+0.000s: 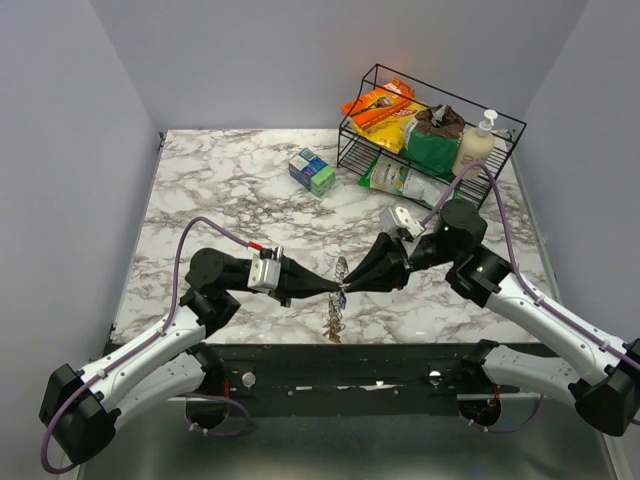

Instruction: Put the keys on the keyring

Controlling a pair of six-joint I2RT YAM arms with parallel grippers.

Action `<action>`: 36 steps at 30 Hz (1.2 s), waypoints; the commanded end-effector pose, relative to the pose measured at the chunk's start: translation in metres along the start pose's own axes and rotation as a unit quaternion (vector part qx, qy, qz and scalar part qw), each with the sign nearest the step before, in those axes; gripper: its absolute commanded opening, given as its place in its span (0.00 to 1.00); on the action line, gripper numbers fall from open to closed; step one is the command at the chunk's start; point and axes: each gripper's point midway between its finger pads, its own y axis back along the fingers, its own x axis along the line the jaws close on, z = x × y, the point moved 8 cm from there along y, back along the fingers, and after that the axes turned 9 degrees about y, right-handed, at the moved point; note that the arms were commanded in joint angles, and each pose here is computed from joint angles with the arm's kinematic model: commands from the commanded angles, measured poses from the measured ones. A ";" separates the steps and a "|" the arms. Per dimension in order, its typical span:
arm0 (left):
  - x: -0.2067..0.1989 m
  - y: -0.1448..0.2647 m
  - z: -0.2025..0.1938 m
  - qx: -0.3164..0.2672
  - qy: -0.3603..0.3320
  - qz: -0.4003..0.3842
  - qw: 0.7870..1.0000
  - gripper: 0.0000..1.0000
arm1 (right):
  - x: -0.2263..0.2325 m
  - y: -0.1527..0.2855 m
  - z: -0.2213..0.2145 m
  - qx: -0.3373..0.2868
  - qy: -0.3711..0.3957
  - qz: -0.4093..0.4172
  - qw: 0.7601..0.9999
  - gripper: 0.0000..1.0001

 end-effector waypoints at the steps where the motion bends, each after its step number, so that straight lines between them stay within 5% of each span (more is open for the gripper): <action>1: 0.002 -0.004 0.019 -0.026 -0.035 0.005 0.999 0.00 | 0.002 -0.005 -0.004 -0.004 -0.011 0.020 1.000 0.25; 7: 0.002 -0.004 0.020 -0.025 -0.035 0.004 0.999 0.00 | 0.000 -0.006 -0.004 -0.002 -0.018 0.011 1.000 0.01; 18: 0.006 0.000 0.013 0.040 -0.008 0.022 0.999 0.01 | -0.014 -0.005 -0.001 0.039 -0.018 -0.032 0.999 0.01; 26: 0.008 0.010 0.027 0.099 -0.035 0.074 0.992 0.48 | -0.021 -0.006 -0.006 0.075 -0.032 -0.028 0.996 0.01; 36: 0.018 0.024 0.020 0.213 -0.005 0.131 0.968 0.58 | -0.034 -0.004 -0.015 0.135 -0.067 -0.058 0.987 0.01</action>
